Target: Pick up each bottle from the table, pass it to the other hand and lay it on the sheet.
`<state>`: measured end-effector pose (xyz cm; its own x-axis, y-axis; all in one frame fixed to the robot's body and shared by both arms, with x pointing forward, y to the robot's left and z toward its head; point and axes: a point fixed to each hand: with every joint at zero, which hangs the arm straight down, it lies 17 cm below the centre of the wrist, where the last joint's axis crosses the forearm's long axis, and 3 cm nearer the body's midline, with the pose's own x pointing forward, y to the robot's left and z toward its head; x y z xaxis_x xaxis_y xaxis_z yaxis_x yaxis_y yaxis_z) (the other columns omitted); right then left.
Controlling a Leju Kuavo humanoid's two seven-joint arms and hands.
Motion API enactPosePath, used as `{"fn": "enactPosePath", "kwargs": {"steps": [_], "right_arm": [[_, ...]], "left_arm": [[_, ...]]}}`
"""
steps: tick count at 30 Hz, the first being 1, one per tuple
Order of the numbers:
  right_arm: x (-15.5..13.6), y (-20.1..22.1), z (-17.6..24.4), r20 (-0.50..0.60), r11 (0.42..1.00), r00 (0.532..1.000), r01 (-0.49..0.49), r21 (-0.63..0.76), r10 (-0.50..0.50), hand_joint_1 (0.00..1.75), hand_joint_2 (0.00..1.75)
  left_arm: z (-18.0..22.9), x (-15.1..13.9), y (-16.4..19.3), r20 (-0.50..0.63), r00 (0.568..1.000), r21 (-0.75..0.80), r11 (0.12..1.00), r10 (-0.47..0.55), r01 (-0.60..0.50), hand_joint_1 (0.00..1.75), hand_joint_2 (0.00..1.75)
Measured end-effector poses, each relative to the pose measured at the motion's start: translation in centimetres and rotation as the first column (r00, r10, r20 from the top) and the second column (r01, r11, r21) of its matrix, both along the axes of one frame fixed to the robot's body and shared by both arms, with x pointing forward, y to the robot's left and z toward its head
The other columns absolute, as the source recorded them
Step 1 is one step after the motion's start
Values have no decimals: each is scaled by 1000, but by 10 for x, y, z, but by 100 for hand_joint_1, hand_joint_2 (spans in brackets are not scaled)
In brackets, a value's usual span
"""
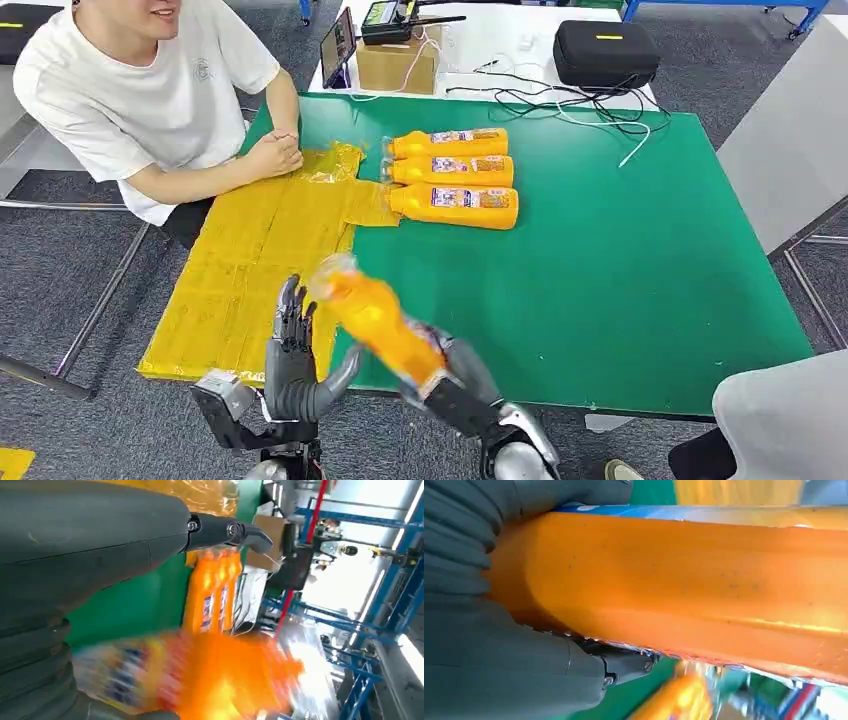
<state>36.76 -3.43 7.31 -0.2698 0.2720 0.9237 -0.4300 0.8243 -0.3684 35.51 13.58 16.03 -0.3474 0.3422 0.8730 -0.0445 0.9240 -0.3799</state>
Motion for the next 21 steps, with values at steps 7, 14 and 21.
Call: {"fn": "enactPosePath", "kwargs": {"steps": [7,14,21], "right_arm": [[-11,38,-16,6,985,992,-127,-118,129,175,175],[-6,43,-17,20,976,988,-150,-156,155,175,175],[-4,45,-18,26,973,987,-155,-170,162,175,175]], "left_arm": [[-23,10,-27,-129,973,-169,971,-190,167,0,175],[-28,13,-33,-155,953,-250,943,-261,218,0,175],[-29,13,-33,-154,949,-263,937,-276,230,0,175]]}}
